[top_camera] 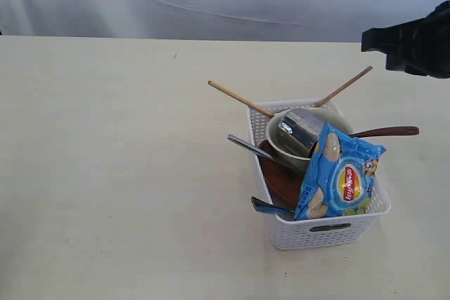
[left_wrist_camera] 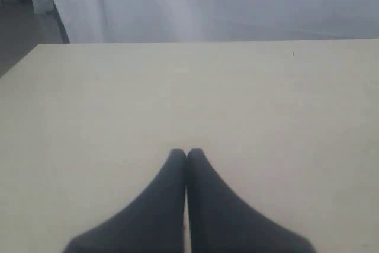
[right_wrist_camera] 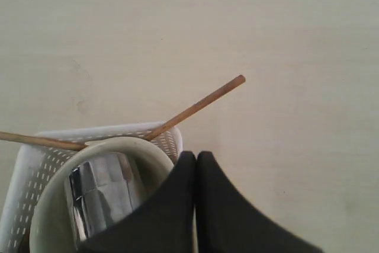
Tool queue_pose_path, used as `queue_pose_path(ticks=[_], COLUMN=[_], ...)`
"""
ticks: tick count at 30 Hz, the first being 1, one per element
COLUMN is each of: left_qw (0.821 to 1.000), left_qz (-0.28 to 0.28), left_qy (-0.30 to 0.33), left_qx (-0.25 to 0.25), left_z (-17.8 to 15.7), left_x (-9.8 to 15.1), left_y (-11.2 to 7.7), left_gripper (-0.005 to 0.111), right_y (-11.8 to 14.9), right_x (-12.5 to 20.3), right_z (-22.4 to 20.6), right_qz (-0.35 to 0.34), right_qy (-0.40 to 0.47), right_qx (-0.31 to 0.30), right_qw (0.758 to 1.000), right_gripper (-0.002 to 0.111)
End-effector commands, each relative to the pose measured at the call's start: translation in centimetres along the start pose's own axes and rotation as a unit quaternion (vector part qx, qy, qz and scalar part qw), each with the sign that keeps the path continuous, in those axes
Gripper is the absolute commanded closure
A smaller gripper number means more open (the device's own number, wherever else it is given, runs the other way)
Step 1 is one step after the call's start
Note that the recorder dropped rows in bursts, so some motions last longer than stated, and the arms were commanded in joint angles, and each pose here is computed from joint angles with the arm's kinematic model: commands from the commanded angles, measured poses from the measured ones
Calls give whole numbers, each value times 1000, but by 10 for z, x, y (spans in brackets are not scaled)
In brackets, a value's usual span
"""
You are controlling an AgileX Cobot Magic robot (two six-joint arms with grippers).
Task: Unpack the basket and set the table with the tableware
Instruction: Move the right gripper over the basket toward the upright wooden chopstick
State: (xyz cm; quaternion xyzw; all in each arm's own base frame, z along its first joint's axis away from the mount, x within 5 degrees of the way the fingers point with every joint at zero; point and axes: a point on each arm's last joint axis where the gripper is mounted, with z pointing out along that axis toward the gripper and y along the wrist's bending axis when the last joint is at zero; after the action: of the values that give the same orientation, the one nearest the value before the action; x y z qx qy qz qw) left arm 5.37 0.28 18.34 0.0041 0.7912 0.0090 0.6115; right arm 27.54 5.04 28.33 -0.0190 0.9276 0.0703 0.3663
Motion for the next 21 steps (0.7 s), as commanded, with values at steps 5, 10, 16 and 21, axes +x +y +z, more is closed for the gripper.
queue_pose_path(ticks=[5,10,16,21], left_qw=[1000,1000,1000,1000], left_qz=[-7,-7,-7,-4], left_qy=[-2,-2,-2,-2], left_qx=[0,0,0,16], left_z=[0,0,0,0], left_x=[1,1,1,1], left_y=[0,0,0,-2], left_gripper=[107,107,107,107], right_y=[3,6,4,1], right_x=[-5,-10,-11,-5], right_z=[24,38,60,88], right_qz=[18,100,172,197], right_qy=[16,-10,-31,-24], right_qx=[-9,-29,-27,-17], right_qw=[1000,994,984,980], right_gripper=[60,29,29,29])
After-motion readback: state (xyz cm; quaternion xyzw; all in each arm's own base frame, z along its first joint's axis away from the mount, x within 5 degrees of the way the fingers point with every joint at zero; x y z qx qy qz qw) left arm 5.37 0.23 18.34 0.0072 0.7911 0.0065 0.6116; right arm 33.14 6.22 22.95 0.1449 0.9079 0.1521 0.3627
